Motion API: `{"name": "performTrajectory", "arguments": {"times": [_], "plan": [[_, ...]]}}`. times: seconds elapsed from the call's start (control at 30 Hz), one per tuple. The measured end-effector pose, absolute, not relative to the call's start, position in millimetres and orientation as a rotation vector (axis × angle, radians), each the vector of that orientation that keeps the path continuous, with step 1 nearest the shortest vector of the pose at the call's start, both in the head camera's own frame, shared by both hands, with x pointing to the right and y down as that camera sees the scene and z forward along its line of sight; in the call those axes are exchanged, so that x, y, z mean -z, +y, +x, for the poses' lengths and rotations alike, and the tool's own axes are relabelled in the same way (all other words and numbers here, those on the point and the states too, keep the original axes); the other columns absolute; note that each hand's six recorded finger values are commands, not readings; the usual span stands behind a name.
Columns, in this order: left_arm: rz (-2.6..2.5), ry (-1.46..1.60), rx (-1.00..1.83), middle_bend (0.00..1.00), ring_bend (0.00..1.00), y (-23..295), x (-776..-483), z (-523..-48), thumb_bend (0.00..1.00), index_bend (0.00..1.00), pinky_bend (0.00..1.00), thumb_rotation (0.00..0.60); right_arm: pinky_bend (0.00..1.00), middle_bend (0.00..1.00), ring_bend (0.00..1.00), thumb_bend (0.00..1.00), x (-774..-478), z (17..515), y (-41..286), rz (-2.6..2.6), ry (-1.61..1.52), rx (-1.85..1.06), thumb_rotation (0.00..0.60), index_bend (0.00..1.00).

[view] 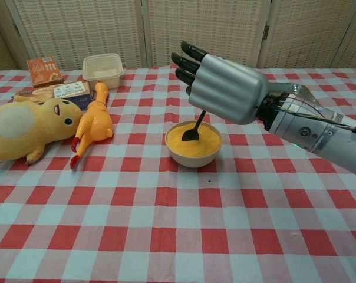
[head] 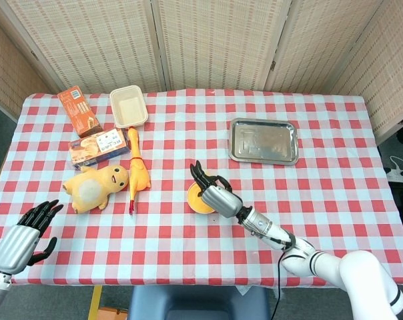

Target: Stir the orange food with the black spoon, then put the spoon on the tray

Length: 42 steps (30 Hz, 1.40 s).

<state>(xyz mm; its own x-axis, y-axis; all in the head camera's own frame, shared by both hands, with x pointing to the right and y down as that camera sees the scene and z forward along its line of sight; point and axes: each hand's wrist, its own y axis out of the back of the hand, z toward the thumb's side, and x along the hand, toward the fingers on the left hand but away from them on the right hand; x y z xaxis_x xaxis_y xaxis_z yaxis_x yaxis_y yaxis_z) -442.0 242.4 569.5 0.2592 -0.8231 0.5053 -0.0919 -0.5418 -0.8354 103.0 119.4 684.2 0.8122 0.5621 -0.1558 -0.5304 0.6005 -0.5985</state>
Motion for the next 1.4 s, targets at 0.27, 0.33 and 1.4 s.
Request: {"name": "performTrajectory", "arguments": {"times": [0.27, 0.33, 1.4], "plan": [[-1.838, 0.837, 1.327, 0.00, 0.00, 243, -567, -442, 0.51, 0.00, 0.14, 0.600, 0.13, 0.24, 0.07, 0.40, -667, 105, 126, -0.724, -0.100, -0.625, 0.600, 0.85], [-1.838, 0.837, 1.325, 0.00, 0.00, 244, -566, -442, 0.51, 0.00, 0.14, 0.600, 0.13, 0.24, 0.07, 0.40, -663, 109, 121, -0.712, -0.111, -0.640, 0.600, 0.85], [-1.862, 0.824, 1.322, 0.00, 0.00, 245, -568, -440, 0.51, 0.00, 0.14, 0.600, 0.11, 0.24, 0.07, 0.40, -654, 94, 125, -0.492, 0.033, -0.491, 0.600, 0.83]]}}
